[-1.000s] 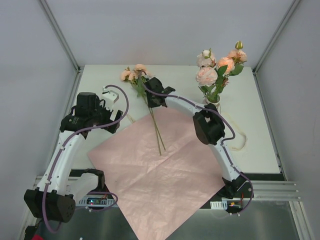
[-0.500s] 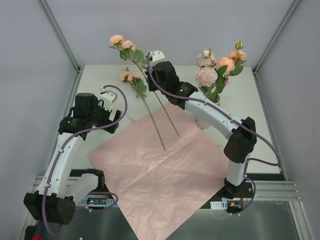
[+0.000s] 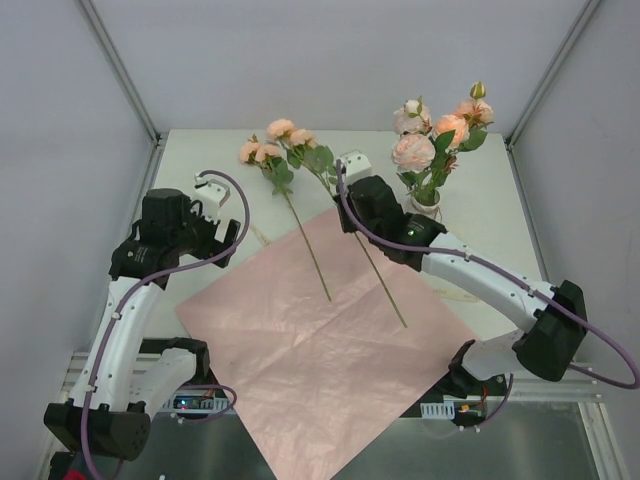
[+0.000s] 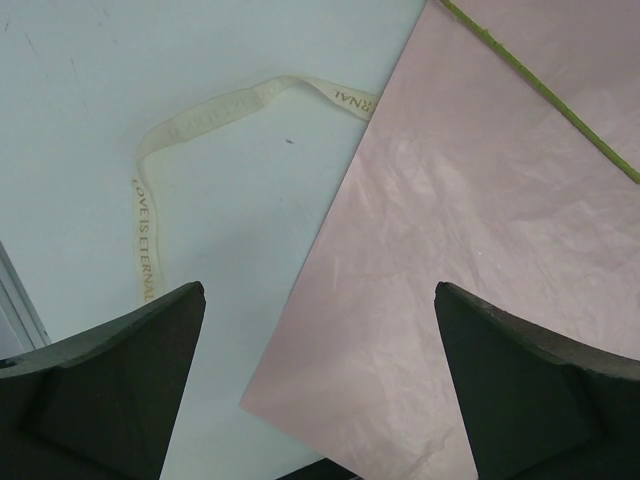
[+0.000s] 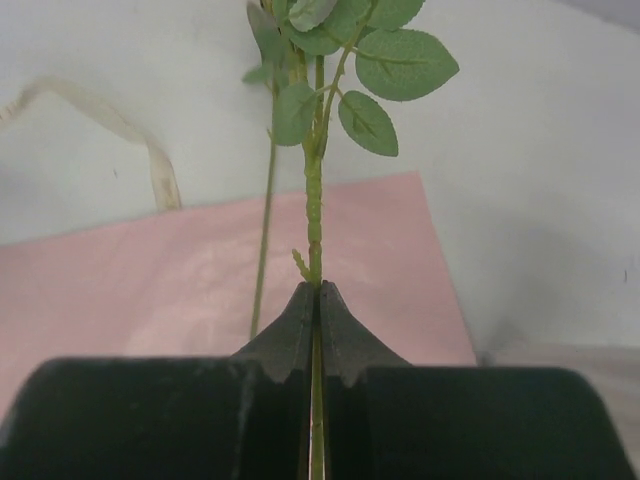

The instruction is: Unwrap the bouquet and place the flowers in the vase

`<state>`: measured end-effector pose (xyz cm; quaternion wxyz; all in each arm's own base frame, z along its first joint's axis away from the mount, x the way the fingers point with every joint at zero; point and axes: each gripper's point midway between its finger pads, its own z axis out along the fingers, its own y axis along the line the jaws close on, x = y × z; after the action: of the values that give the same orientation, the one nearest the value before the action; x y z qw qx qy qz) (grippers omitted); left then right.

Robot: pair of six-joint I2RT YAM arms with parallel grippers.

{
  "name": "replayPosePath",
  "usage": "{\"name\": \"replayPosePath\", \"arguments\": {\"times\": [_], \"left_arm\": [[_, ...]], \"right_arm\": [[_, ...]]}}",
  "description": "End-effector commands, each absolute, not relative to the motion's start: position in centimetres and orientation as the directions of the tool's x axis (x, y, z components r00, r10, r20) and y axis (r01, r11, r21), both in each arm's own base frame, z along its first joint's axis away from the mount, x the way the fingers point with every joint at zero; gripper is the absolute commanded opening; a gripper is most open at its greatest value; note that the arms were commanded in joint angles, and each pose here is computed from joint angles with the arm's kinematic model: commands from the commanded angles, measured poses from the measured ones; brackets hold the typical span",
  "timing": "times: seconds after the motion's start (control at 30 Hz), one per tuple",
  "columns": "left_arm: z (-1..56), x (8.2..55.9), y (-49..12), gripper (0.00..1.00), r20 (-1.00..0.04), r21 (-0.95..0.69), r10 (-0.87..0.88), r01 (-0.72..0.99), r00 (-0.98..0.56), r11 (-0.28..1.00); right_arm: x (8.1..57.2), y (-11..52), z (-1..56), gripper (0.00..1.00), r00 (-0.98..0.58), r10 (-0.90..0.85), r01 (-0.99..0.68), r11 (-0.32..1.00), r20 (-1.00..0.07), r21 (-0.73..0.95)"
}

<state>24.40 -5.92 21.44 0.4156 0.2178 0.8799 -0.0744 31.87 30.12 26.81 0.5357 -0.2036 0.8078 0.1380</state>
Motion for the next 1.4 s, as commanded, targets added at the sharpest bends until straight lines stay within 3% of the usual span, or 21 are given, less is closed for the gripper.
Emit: {"name": "replayPosePath", "arguments": {"times": [0.0,0.2,0.53,0.6,0.63,0.67,0.73,1.17,1.37], "left_arm": [[22.6,24.1,-5.7,0.99,-0.777,0.047,0.303,0.429,-0.552,0.902],[22.9,23.9,-5.6,0.99,-0.781,0.049,0.301,0.427,-0.547,0.903],[22.9,23.5,-5.4,0.99,-0.781,0.070,0.319,0.433,-0.537,0.899],[22.8,23.5,-5.4,0.99,-0.780,0.070,0.321,0.435,-0.537,0.898],[22.9,23.4,-5.4,0.99,-0.780,0.070,0.322,0.437,-0.536,0.897],[22.9,23.4,-5.4,0.99,-0.782,0.073,0.323,0.437,-0.533,0.897],[23.0,23.4,-5.4,0.99,-0.784,0.073,0.324,0.439,-0.530,0.895],[23.0,23.1,-5.5,0.99,-0.780,0.067,0.323,0.442,-0.535,0.894],[23.3,23.1,-5.5,0.99,-0.784,0.069,0.321,0.440,-0.532,0.895]], "right_arm": [[29.5,28.3,22.3,0.01,-0.421,-0.219,-0.452,0.892,-0.880,-0.006],[28.6,29.0,18.0,0.01,-0.489,-0.279,-0.459,0.888,-0.826,-0.029],[26.6,30.3,10.1,0.02,-0.715,-0.433,-0.474,0.877,-0.549,-0.075],[26.6,30.5,9.4,0.16,-0.718,-0.447,-0.482,0.872,-0.533,-0.081],[26.6,30.6,9.3,0.33,-0.713,-0.460,-0.493,0.866,-0.529,-0.089],[26.9,30.6,9.3,0.42,-0.708,-0.464,-0.495,0.864,-0.533,-0.094],[27.3,30.8,8.9,0.51,-0.706,-0.475,-0.502,0.859,-0.526,-0.102],[29.1,31.2,5.9,0.52,-0.734,-0.475,-0.502,0.861,-0.486,-0.084],[29.2,30.9,3.0,0.46,-0.748,-0.503,-0.520,0.849,-0.432,-0.088]]}}
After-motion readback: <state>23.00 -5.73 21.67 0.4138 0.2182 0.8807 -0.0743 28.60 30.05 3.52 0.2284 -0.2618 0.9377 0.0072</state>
